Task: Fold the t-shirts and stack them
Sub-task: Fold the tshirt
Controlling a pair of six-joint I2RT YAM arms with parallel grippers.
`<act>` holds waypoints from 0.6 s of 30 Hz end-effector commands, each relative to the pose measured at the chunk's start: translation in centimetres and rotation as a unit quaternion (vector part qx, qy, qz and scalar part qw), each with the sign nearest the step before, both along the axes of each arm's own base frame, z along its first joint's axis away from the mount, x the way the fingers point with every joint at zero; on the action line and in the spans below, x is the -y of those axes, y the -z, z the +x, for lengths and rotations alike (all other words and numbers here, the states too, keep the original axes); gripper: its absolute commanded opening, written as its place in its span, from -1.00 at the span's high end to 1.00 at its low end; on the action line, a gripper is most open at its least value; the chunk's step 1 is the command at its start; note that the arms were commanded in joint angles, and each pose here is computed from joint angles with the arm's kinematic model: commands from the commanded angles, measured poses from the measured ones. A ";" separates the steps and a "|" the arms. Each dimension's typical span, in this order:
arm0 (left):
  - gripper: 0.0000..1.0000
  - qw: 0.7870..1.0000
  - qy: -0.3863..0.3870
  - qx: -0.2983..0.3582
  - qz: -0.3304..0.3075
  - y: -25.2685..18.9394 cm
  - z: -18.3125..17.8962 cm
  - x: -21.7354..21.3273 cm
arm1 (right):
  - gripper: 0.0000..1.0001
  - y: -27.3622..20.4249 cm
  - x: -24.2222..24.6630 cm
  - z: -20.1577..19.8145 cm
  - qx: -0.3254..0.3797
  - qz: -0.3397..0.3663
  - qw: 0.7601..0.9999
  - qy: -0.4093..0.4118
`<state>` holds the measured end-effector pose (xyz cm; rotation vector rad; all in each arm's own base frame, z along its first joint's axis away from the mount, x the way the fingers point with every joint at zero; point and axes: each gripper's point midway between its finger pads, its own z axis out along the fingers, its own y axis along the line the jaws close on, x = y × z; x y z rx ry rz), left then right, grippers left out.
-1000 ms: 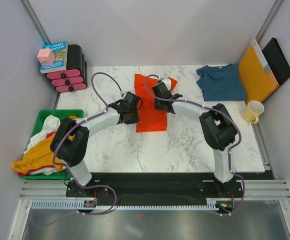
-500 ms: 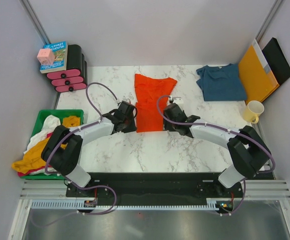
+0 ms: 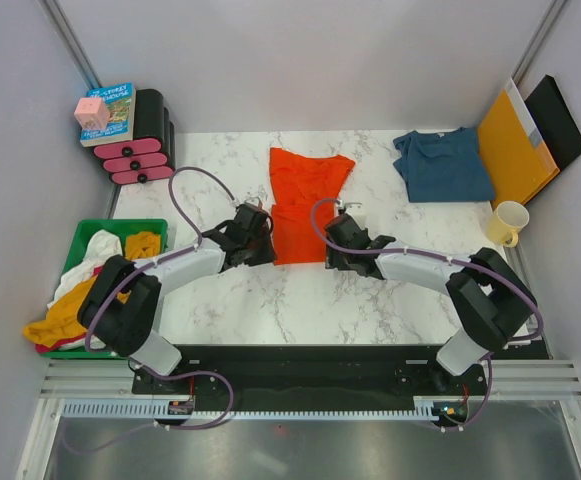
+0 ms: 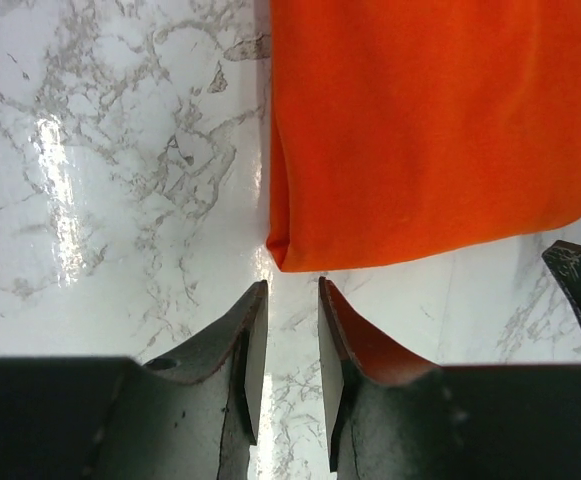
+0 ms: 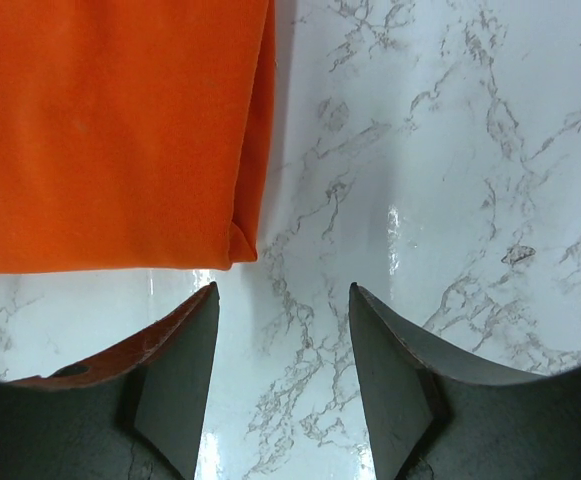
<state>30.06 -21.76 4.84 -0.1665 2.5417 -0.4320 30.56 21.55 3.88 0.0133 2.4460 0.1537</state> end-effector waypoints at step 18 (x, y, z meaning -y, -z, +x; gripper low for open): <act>0.31 1.000 0.008 -0.019 -0.015 1.8 2.3 2.8 | -0.22 2.6 -2.0 2.1 -0.016 -0.003 1.000 0.015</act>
